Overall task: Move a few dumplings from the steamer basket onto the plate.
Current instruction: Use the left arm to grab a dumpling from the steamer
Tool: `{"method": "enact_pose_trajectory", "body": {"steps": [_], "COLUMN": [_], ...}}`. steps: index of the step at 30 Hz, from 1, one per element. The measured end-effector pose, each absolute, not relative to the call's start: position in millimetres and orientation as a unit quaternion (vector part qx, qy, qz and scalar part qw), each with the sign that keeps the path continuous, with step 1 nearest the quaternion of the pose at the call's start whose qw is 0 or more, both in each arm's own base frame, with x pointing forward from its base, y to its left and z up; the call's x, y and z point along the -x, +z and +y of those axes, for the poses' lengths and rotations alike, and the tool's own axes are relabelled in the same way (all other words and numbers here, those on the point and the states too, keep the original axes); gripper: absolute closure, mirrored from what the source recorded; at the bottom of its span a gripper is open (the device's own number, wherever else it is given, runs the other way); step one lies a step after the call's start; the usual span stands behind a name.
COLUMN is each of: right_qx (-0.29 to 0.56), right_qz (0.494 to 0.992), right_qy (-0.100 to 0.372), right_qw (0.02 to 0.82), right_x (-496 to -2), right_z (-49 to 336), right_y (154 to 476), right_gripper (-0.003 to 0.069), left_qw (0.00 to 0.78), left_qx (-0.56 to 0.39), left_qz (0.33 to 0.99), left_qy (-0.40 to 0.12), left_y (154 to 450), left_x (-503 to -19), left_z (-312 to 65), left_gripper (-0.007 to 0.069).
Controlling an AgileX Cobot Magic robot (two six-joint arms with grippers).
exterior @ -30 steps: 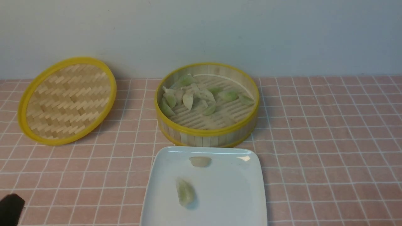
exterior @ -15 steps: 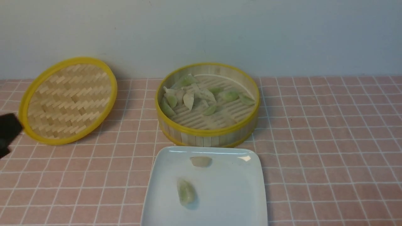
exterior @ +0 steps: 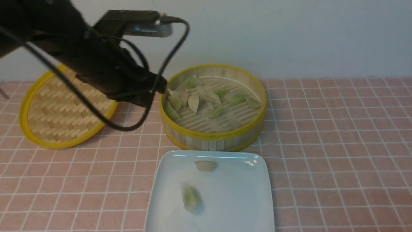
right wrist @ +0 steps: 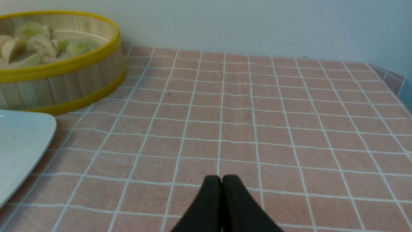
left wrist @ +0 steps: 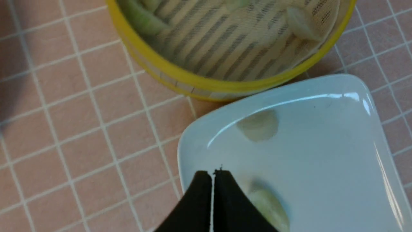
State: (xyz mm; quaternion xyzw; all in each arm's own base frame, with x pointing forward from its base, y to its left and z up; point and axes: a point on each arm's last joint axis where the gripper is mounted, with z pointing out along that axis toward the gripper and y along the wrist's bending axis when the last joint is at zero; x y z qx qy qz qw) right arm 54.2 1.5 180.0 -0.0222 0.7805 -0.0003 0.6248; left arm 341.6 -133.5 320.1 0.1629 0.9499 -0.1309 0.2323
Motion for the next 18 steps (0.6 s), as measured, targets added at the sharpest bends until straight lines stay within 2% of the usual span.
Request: {"method": "enact_pose_trajectory", "body": {"steps": [10,18], "right_qx": [0.022,0.022], "right_qz": [0.78,0.78], "right_qy": [0.0,0.0], "right_qw": [0.625,0.625], "right_x": [-54,-54], "right_z": [1,1], "right_y": [180,180], "right_gripper": [0.0673,0.0673], "left_qw": [0.19,0.168], "left_qx": [-0.226,-0.291], "left_qz": [0.951,0.939], "left_qy": [-0.087,-0.075], "left_y": [269,224], "left_x": [-412,-449], "left_z": [-201,-233], "left_gripper": [0.0631,0.0612]}}
